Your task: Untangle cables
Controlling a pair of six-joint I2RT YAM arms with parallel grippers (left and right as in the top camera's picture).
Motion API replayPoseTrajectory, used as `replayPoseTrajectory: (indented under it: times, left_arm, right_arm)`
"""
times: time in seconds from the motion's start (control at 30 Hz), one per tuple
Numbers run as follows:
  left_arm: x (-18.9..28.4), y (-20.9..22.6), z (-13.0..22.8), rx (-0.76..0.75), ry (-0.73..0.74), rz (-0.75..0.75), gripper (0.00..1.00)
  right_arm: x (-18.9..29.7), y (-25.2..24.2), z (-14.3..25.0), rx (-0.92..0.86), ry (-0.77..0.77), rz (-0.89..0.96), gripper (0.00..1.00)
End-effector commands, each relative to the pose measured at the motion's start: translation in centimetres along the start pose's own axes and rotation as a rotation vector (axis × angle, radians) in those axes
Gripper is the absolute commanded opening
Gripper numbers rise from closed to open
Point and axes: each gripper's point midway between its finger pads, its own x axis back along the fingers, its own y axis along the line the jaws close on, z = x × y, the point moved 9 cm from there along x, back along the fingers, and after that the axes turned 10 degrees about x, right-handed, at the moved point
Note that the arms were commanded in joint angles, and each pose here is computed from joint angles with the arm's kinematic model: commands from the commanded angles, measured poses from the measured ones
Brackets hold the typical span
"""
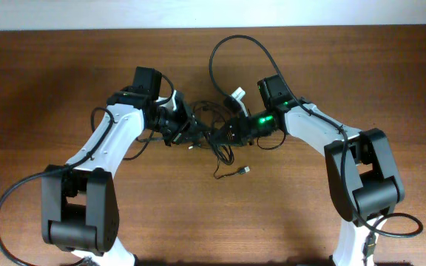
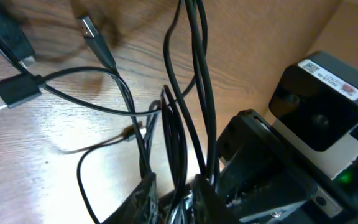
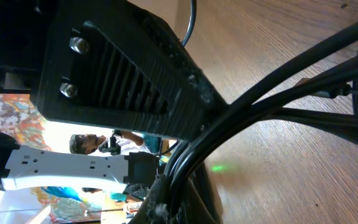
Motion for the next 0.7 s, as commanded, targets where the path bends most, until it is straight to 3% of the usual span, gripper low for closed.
replayPoseTrajectory:
  times: [0.0,0.13,0.3,0.5,0.67]
  left_arm:
    - [-0.3,0.0,0.4,0.009,0.055,0.028,0.17]
    - [-0.3,0.0,0.4,0.008,0.054,0.027,0.00]
    - [-0.3,0.2,-0.1,-0.071,-0.001,-0.011,0.00]
    - [-0.3,0.2,-0.2,-0.201,-0.001,-0.003,0.00]
    - [0.9,0.8,-1.3,-0.222,-0.035,0.009,0.00]
  right_arm:
    - [0.1,-0.3,0.1,0.008,-0.001,-0.033,0.04]
    - [0.1,-0.4,0.0,0.007,-0.002,-0.029,0.04]
    - [1.4,-0.8,-0.2,0.000,-0.032,-0.012,0.04]
    - [1.9,-3.0,0.6,-0.096,-0.028,0.253,0.04]
    - [2.2,-4.0,1.2,-0.135,-0.015,0.389,0.04]
